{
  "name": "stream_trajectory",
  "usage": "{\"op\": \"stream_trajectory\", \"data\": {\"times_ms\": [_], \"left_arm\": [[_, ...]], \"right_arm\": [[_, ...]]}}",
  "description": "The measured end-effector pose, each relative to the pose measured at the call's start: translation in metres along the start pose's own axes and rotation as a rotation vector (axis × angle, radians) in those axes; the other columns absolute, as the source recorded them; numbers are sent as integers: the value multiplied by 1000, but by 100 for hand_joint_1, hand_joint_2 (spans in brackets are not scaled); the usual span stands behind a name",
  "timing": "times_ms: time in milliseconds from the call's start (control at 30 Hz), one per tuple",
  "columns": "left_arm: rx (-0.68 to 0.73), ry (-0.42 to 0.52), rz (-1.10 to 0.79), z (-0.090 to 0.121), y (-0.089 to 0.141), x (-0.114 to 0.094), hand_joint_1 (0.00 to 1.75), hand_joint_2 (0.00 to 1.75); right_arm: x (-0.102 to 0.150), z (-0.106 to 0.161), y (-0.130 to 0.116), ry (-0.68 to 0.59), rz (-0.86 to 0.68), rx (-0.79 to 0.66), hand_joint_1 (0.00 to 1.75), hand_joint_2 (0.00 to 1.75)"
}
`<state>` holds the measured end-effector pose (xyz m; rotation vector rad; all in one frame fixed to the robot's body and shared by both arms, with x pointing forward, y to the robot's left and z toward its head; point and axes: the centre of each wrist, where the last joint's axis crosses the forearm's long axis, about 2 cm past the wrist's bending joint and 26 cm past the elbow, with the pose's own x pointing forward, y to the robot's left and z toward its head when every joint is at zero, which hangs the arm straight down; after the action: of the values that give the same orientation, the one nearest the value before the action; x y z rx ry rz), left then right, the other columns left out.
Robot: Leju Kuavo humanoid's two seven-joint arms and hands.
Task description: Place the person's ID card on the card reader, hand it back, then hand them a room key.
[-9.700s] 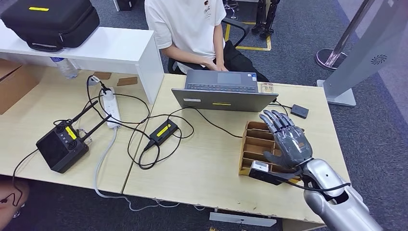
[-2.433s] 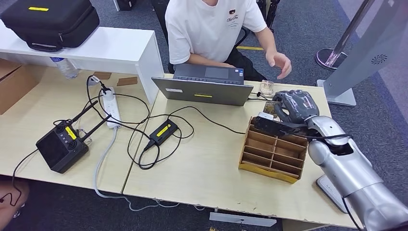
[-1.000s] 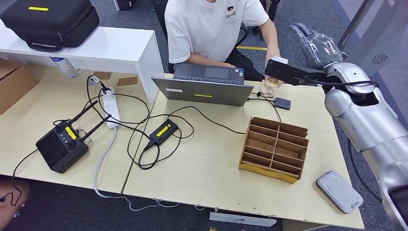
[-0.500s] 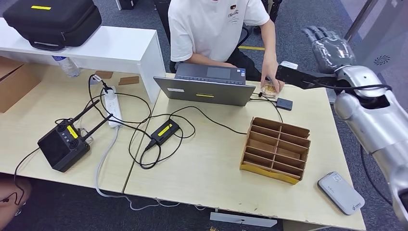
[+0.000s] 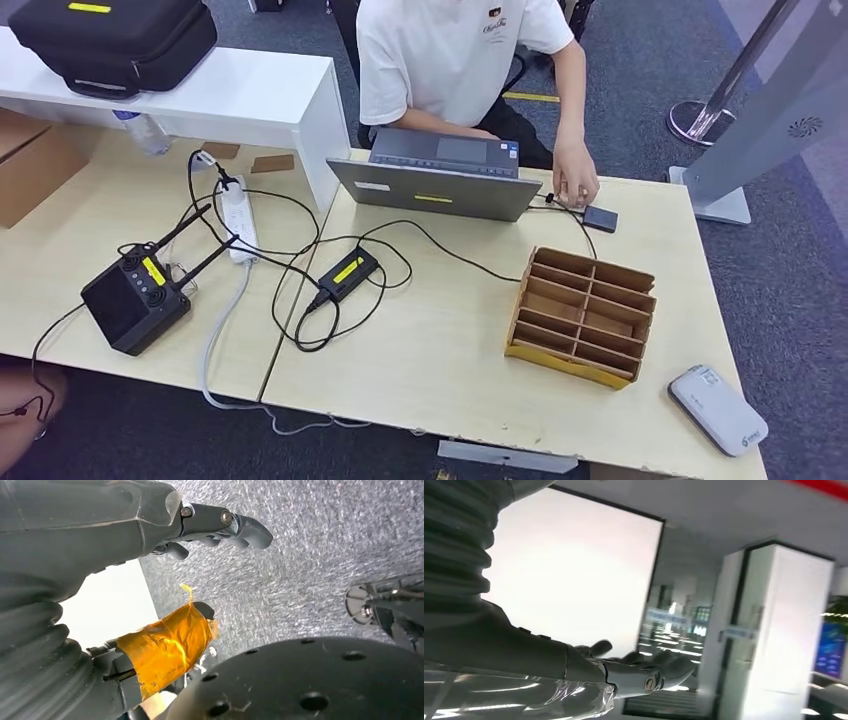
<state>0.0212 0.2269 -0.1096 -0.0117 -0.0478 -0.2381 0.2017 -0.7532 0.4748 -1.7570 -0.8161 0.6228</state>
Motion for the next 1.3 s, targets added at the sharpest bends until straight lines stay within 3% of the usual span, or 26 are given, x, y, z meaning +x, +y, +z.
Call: {"op": "stream_trajectory", "data": {"times_ms": [167, 300, 467, 533, 667, 767, 900, 1100, 1300], "left_arm": [[-2, 24, 28, 1, -3, 4, 0, 175], [-6, 37, 62, 1, -5, 7, 0, 175], [-22, 44, 107, 2, -12, 11, 0, 175], [-26, 48, 121, 2, -14, 11, 0, 175], [-31, 53, 138, 2, -17, 9, 0, 175], [-29, 52, 144, 2, -17, 9, 0, 175], [-26, 51, 149, 2, -17, 10, 0, 175], [-24, 45, 148, 2, -16, 12, 0, 175], [-22, 38, 146, 3, -16, 13, 0, 175]], "right_arm": [[-113, 49, -6, 212, 92, 21, 0, 175], [-152, 83, 25, 406, 127, 97, 0, 175], [-151, 139, 133, 659, -70, 125, 0, 175], [-148, 174, 177, 717, -18, 210, 0, 175], [-132, 242, 247, 682, 169, 439, 0, 175], [-112, 290, 289, 715, 152, 542, 0, 175], [-95, 328, 316, 754, 119, 622, 0, 175], [-82, 355, 331, 780, 85, 675, 0, 175], [-54, 388, 356, 800, 18, 736, 0, 175]]}}
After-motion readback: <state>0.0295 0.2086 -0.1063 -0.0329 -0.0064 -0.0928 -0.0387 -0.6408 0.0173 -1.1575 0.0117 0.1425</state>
